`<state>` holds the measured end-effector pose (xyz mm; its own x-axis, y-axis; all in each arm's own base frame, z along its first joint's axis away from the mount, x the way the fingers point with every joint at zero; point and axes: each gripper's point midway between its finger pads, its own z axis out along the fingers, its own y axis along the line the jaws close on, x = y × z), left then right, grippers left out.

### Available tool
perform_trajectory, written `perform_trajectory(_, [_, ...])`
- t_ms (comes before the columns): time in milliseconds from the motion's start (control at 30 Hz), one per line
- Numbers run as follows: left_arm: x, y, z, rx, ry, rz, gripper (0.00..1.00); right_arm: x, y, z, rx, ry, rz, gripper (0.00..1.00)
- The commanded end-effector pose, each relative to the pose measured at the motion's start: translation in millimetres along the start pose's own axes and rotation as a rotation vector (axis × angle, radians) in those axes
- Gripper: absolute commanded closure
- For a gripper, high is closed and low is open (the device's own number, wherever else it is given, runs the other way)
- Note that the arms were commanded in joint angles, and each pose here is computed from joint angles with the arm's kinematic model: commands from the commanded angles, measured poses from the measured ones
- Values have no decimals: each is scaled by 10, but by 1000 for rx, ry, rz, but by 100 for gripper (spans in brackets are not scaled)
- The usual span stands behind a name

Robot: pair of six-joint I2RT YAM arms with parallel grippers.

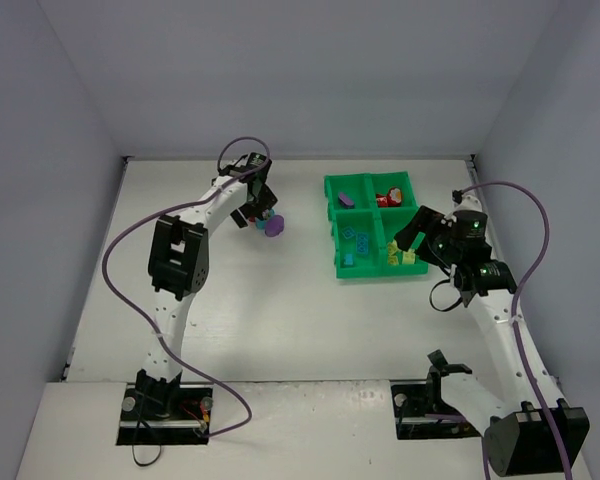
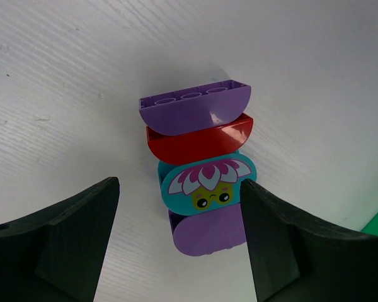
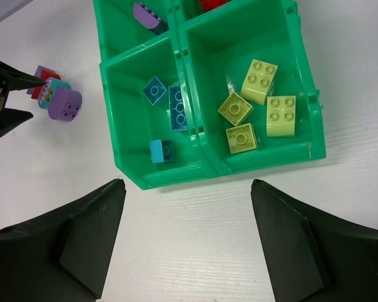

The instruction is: Sort the legos into containers by color

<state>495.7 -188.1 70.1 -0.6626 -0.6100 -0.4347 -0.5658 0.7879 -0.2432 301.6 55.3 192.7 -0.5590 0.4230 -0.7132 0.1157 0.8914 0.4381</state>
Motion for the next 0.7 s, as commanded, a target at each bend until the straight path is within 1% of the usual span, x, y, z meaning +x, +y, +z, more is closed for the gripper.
perform_trajectory(0, [-145, -194, -150, 60, -30, -64, 29, -119, 99, 35, -53, -41, -15, 22])
perform_trajectory(267, [-133, -296, -18, 101, -43, -84, 29, -73, 119, 43, -73, -24, -27, 22])
perform_trajectory(433, [-147, -389, -10, 150, -59, -95, 29, -40, 126, 61, -83, -10, -34, 22])
perform_trajectory(667, [-33, -257, 128, 74, -23, -101, 29, -5, 132, 87, -92, 8, -37, 22])
